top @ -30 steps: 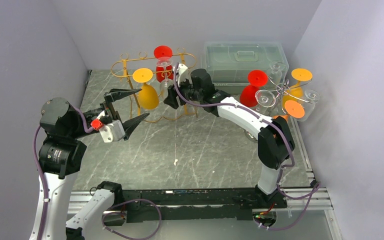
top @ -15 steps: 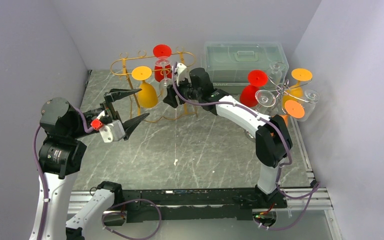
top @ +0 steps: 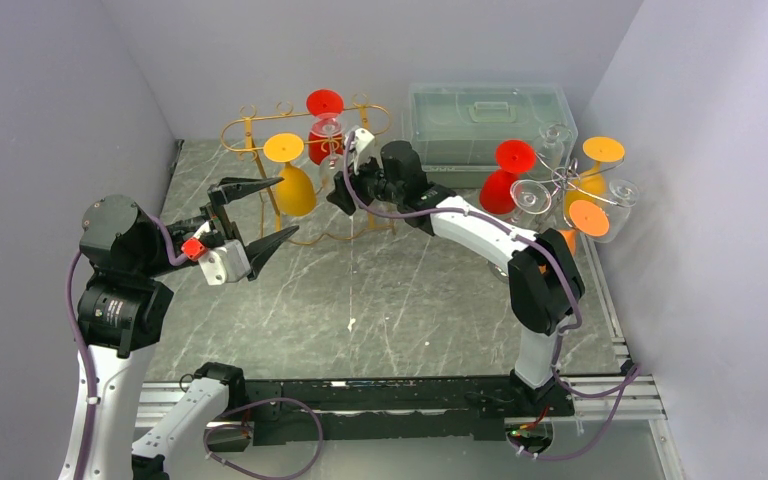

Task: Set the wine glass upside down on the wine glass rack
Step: Place the wine glass at the wine rack.

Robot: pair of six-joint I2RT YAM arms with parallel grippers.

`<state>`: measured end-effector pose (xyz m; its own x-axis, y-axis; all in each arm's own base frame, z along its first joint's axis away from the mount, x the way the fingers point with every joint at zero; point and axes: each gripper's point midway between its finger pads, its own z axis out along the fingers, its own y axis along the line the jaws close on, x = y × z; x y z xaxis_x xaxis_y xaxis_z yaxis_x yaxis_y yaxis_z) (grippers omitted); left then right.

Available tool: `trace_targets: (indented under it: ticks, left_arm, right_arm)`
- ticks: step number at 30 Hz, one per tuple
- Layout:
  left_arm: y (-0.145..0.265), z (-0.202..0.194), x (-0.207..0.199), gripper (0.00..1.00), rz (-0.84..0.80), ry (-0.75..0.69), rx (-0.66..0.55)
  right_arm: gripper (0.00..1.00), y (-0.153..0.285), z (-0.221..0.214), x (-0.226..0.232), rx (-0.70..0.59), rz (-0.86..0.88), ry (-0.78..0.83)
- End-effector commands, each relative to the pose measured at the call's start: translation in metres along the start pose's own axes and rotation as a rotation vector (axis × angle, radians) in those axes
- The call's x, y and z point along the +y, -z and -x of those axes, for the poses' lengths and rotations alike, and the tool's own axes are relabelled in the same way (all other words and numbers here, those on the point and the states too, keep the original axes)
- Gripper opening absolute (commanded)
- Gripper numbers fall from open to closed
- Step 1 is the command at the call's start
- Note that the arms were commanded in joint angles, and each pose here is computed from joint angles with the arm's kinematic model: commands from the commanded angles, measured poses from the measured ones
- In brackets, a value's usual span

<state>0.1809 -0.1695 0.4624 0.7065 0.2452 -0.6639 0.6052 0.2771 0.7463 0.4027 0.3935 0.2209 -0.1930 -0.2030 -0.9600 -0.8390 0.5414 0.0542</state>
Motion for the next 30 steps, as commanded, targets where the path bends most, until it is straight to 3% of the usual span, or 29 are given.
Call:
trace_targets:
  ticks: [1, 17, 19, 24, 30]
  left_arm:
    - [0.0, 0.002, 0.001, 0.75, -0.001, -0.018, -0.008]
    - [0.0, 0.002, 0.001, 0.75, -0.001, -0.018, -0.008]
    - [0.0, 0.002, 0.001, 0.75, -0.001, -0.018, -0.008]
    - [0.0, 0.002, 0.001, 0.75, -0.001, -0.018, -0.008]
    - [0.0, 0.002, 0.001, 0.75, -0.001, -0.018, -0.008]
  right_arm:
    - [0.64, 0.003, -0.02, 0.003, 0.052, -0.003, -0.016]
    - [0.71, 0.004, -0.043, 0.009, 0.106, -0.073, -0.072]
    - [0.74, 0.004, -0.038, 0.011, 0.085, -0.087, -0.078]
    - [0.99, 0.001, -0.031, 0.014, 0.062, -0.123, -0.074]
    - [1.0, 0.003, -0.021, 0.016, 0.03, -0.141, -0.071]
